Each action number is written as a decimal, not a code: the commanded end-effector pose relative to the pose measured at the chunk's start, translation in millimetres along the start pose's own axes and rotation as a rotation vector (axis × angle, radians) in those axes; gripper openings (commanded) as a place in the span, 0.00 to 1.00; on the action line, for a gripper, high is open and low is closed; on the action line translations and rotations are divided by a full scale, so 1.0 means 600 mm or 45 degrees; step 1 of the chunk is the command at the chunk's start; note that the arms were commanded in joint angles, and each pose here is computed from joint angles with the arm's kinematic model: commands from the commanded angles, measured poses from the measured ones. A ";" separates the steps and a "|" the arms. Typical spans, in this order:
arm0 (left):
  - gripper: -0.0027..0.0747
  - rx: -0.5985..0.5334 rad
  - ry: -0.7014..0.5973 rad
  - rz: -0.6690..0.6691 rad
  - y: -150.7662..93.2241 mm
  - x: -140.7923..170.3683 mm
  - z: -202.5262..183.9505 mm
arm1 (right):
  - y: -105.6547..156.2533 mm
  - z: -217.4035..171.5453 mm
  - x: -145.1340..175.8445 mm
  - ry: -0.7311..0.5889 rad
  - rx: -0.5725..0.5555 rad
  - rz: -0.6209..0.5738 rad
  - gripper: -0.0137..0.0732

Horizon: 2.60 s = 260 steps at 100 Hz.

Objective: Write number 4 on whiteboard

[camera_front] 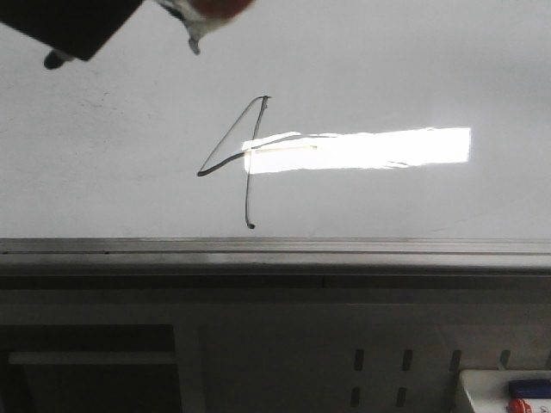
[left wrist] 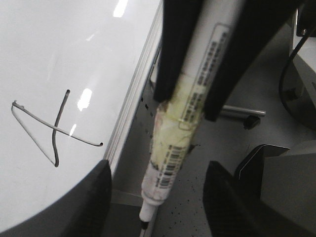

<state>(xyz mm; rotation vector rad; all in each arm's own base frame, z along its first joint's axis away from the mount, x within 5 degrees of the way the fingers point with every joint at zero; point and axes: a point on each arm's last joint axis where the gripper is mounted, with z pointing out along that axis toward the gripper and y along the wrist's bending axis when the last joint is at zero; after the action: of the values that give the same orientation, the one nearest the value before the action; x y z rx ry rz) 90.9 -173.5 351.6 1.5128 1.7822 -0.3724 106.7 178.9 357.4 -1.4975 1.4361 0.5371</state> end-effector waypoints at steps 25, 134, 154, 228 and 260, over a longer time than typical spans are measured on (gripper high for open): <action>0.44 -0.020 -0.147 -0.010 0.004 -0.026 -0.017 | 0.000 -0.035 -0.049 -0.098 -0.036 -0.218 0.10; 0.01 0.019 -0.198 -0.101 0.001 -0.034 -0.011 | 0.000 -0.035 -0.063 -0.178 0.029 -0.207 0.58; 0.01 -0.101 -0.181 -0.318 0.020 -0.013 0.007 | -0.037 -0.100 -0.056 -0.224 0.300 -0.051 0.68; 0.01 -0.407 -0.437 -1.046 0.140 0.084 0.135 | -0.027 -0.161 0.033 -0.149 0.611 0.252 0.08; 0.01 -0.402 -0.345 -1.133 0.150 0.106 0.184 | -0.027 -0.161 0.033 -0.149 0.611 0.252 0.08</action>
<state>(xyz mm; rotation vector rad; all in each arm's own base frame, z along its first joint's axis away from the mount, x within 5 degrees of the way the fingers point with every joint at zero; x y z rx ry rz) 207.7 -172.6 247.2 0.3945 2.1244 -0.6081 96.4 87.0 374.5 -1.0212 1.5533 0.3602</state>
